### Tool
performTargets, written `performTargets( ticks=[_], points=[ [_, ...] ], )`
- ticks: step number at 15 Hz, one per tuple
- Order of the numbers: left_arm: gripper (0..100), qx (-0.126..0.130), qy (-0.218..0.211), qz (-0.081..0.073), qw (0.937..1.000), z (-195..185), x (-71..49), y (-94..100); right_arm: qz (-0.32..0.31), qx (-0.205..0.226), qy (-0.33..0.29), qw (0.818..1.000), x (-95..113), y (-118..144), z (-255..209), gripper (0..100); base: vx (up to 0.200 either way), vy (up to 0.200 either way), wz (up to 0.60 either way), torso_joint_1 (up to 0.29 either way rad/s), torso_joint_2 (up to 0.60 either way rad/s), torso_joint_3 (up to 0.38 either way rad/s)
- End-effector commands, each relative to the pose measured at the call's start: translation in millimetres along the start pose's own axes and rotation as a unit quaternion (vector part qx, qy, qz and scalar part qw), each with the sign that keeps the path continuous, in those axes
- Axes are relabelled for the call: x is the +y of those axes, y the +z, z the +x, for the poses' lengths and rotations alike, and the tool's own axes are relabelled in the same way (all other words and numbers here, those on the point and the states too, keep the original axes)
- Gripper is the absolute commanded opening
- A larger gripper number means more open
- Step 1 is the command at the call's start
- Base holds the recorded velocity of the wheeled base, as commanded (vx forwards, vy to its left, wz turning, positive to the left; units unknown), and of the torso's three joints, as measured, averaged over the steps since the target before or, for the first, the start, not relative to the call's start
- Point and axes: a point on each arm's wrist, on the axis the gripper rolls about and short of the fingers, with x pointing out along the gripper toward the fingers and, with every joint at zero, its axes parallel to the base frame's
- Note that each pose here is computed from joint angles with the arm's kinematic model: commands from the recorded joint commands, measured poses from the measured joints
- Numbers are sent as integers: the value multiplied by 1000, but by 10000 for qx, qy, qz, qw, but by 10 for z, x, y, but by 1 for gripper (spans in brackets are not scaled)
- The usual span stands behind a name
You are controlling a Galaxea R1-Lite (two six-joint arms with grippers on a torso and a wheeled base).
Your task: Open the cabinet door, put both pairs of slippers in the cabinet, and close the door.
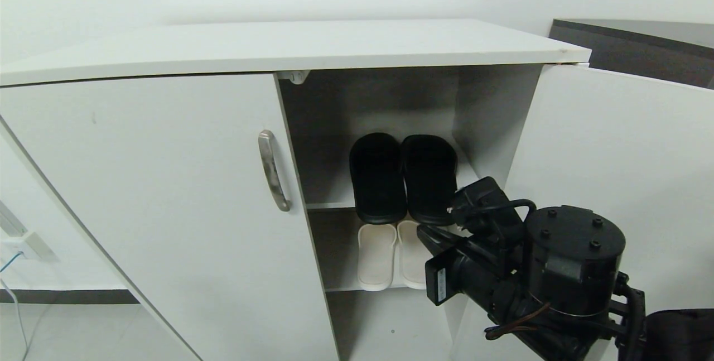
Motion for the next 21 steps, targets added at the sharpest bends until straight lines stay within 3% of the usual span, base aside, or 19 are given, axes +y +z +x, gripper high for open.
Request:
performTargets(
  ticks=[1, 13, 21],
  points=[
    [0, 8, 4, -1, 10000, 1, 0, 0, -26, 73, 0, 10000, 11, -45, 28, 0, -200, 0, 0, 2, 2, 2],
    [0, 8, 4, -1, 10000, 1, 0, 0, -17, 174, 36, 9998, -113, -130, 75, 0, -200, 0, 0, 1, 2, 3],
    [0, 8, 4, -1, 10000, 1, 0, 0, -51, 232, 33, 9997, -109, -164, 91, 0, 0, 0, 0, 0, 0, 0]
  ],
)
